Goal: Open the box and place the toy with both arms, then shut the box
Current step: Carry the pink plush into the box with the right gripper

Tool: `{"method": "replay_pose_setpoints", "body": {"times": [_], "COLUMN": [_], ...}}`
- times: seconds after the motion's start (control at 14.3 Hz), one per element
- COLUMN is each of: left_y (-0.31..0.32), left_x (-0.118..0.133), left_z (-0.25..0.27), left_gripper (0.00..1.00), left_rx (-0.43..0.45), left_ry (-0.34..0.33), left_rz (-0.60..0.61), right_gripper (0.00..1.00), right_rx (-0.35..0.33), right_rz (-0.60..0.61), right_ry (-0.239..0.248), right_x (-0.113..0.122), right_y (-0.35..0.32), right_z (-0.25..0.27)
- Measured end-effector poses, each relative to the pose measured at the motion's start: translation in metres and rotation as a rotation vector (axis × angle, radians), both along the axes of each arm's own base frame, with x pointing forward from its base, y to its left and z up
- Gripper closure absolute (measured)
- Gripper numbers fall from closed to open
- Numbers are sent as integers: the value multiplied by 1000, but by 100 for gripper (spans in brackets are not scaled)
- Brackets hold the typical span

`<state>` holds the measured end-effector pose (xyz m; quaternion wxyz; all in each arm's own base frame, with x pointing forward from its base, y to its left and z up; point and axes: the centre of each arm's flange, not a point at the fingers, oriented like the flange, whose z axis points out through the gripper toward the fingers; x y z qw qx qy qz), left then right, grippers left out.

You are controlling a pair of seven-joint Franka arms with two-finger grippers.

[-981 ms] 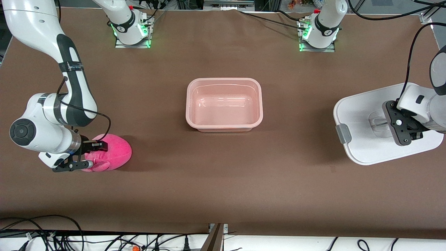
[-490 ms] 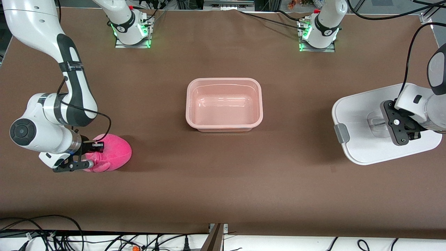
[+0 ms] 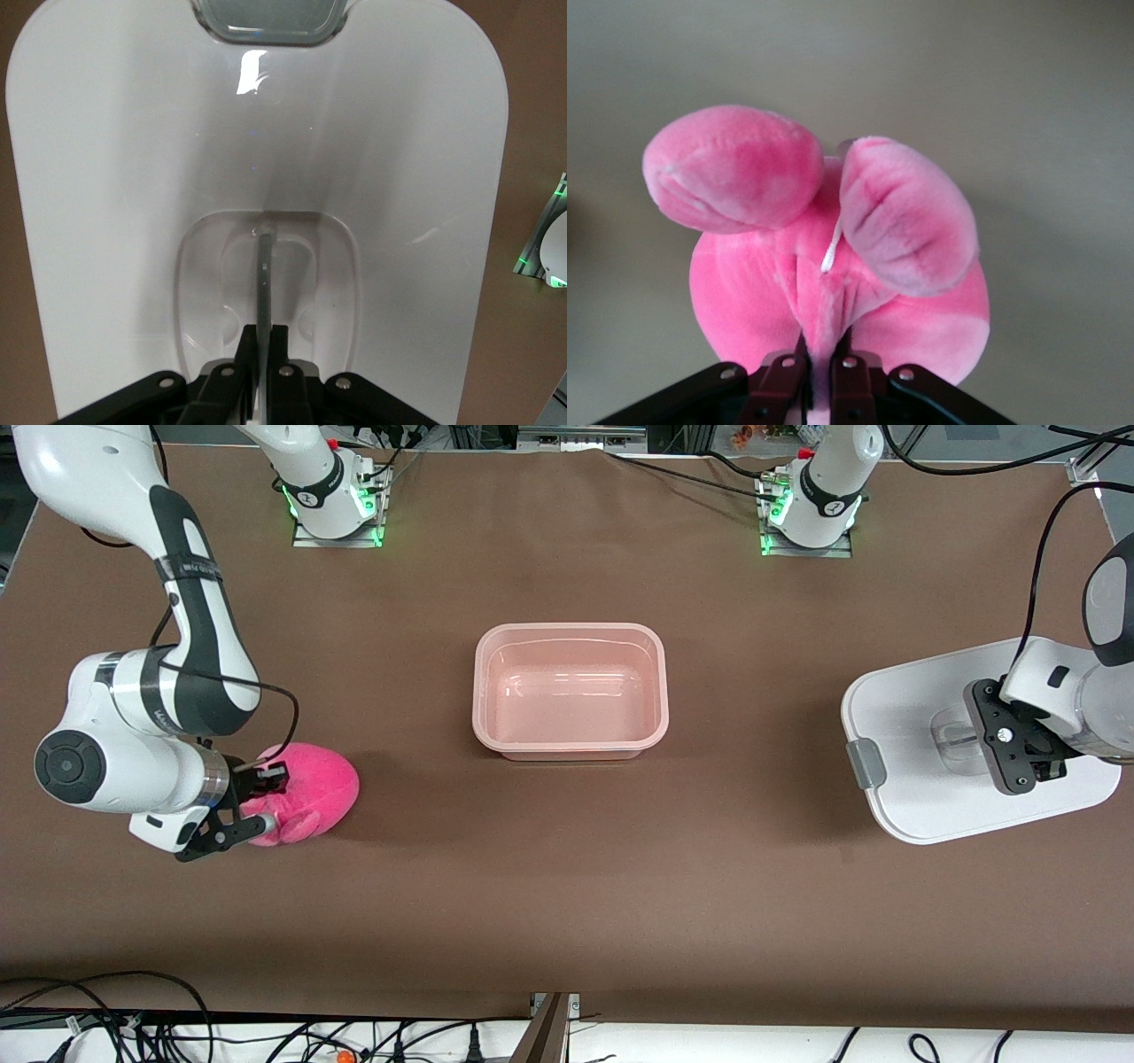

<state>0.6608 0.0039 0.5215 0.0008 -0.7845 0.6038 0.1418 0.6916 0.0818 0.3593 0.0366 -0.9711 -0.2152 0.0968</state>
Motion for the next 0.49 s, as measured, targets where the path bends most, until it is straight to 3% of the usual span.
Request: {"method": "replay_pose_setpoints", "body": {"times": [0.14, 0.35, 0.49], "left_y": [-1, -1, -1], "left_x": [0, 0, 0], "left_z": [0, 0, 0], "left_gripper": [93, 93, 93], "left_rx": [0, -1, -1], "left_ry": [0, 0, 0], "left_rz": [-1, -2, -2], "right_gripper": [92, 92, 92], "right_rx": [41, 112, 70], "right_rz": [121, 424, 660], "right_ry": [25, 46, 26], "right_x": [-7, -31, -58], "right_y": [27, 91, 153], "right_z": [30, 70, 95]}}
